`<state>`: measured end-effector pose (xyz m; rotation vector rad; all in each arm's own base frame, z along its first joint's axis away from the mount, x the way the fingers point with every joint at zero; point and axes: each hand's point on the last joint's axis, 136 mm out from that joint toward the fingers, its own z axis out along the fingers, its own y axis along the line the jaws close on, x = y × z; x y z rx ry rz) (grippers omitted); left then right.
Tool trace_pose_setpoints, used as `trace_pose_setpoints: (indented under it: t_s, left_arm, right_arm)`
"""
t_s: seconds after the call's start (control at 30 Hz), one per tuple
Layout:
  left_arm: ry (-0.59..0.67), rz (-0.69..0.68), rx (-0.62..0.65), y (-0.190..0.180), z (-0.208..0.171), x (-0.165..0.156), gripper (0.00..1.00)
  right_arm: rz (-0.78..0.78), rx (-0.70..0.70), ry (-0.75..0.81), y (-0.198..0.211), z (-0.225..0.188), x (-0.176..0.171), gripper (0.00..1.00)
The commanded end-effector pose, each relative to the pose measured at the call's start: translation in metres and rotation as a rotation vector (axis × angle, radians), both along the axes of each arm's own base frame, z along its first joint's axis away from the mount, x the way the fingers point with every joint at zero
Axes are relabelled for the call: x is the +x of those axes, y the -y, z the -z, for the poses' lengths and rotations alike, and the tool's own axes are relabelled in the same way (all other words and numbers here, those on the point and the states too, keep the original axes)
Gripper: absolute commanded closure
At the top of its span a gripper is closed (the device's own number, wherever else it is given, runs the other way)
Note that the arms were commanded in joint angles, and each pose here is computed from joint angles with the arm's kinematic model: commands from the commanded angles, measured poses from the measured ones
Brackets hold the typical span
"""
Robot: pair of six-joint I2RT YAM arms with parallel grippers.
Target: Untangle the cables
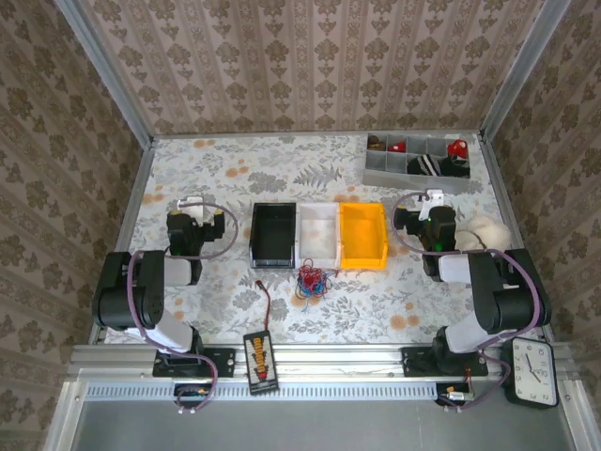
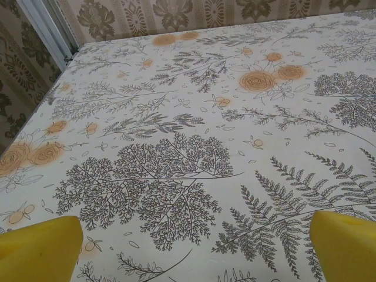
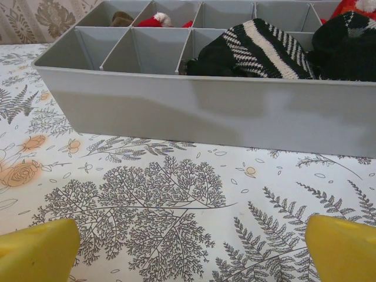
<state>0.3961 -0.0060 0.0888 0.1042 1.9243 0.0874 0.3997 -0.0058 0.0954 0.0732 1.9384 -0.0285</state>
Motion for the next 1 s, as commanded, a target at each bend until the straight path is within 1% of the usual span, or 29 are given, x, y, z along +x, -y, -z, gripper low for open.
trace_pose_setpoints:
  t_s: [0.0,0.27,0.4,0.97]
  left_arm:
    - [0.020,0.008,0.020,0.002,-0.008,0.004,0.00]
    - [0.030,-0.007,0.035,0.001,-0.009,0.003,0.00]
    - [0.031,-0.065,0.032,-0.008,-0.009,0.003,0.00]
    - [0.036,-0.073,0.039,-0.008,-0.010,0.003,0.00]
  right_arm:
    - [-0.020,-0.002,0.007,-0.002,-0.001,0.001,0.00]
    - [-0.020,-0.002,0.008,-0.002,-0.001,0.001,0.00]
    - [-0.020,-0.002,0.009,-0.002,-0.001,0.001,0.00]
    - [-0.034,0.010,0.009,-0.002,-0.001,0.001,0.00]
